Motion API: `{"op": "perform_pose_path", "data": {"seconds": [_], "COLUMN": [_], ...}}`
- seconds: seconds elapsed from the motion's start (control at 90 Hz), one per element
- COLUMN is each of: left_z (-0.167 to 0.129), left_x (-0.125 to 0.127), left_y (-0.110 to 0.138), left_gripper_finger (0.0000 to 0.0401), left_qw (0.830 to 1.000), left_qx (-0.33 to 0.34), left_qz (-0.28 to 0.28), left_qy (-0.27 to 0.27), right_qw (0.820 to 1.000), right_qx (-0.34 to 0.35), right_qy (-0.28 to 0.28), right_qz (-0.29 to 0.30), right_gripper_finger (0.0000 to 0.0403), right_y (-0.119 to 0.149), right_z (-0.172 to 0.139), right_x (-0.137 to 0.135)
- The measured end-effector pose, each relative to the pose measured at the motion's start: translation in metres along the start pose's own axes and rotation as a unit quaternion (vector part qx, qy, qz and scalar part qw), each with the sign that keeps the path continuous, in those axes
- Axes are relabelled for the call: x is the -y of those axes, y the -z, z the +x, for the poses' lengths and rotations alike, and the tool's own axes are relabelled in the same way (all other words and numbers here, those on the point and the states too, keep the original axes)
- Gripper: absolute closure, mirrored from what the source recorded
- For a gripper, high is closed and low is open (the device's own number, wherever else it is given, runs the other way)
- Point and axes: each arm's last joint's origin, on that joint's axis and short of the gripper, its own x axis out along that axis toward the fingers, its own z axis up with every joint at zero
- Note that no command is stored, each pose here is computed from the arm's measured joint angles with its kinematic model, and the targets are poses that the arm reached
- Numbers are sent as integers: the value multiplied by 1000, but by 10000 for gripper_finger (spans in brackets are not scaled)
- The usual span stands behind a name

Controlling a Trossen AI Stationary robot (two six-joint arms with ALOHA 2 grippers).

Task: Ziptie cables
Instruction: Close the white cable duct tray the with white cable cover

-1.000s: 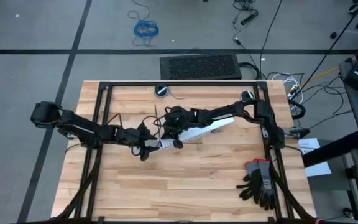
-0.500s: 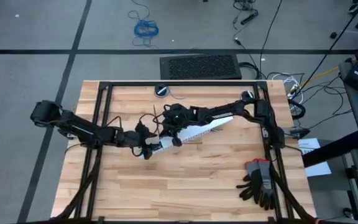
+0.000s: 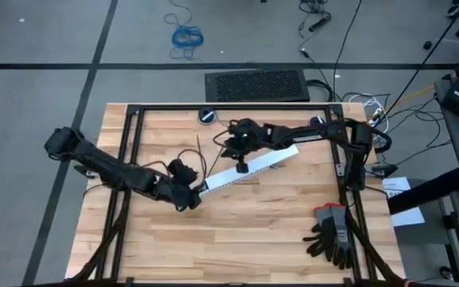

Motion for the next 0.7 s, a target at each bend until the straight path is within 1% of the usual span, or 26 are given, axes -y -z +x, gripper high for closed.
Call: {"op": "perform_pose_path", "data": {"seconds": [0.089, 0.167, 0.244, 0.311, 0.411, 0.467, 0.567, 0.7], "left_z": [5, 7, 10, 15, 30, 37, 43, 47], "left_x": [2, 7, 11, 14, 12, 9, 5, 0], "left_y": [10, 11, 11, 10, 9, 11, 11, 7], "left_gripper_finger": [153, 153, 153, 150, 127, 110, 87, 79], "left_qw": [1000, 1000, 1000, 999, 995, 993, 993, 993], "left_qx": [-1, 5, 2, -10, -60, -82, -95, -95], "left_qz": [-9, -16, 4, 23, 9, 7, 9, 7], "left_qy": [-16, -5, 12, 39, 79, 80, 71, 67], "right_qw": [999, 998, 998, 998, 998, 998, 997, 997], "right_qx": [22, 33, 24, 25, 25, 28, 36, 35], "right_qy": [-20, -29, -34, -36, -39, -40, -53, -60], "right_qz": [21, 37, 50, 52, 52, 48, 42, 40], "right_gripper_finger": [403, 403, 403, 403, 403, 403, 403, 403], "right_y": [22, 36, 47, 50, 50, 49, 48, 47], "right_z": [-1, -2, -2, -2, -2, -1, -1, 1], "right_x": [-8, -14, -20, -22, -24, -25, -28, -32]}}
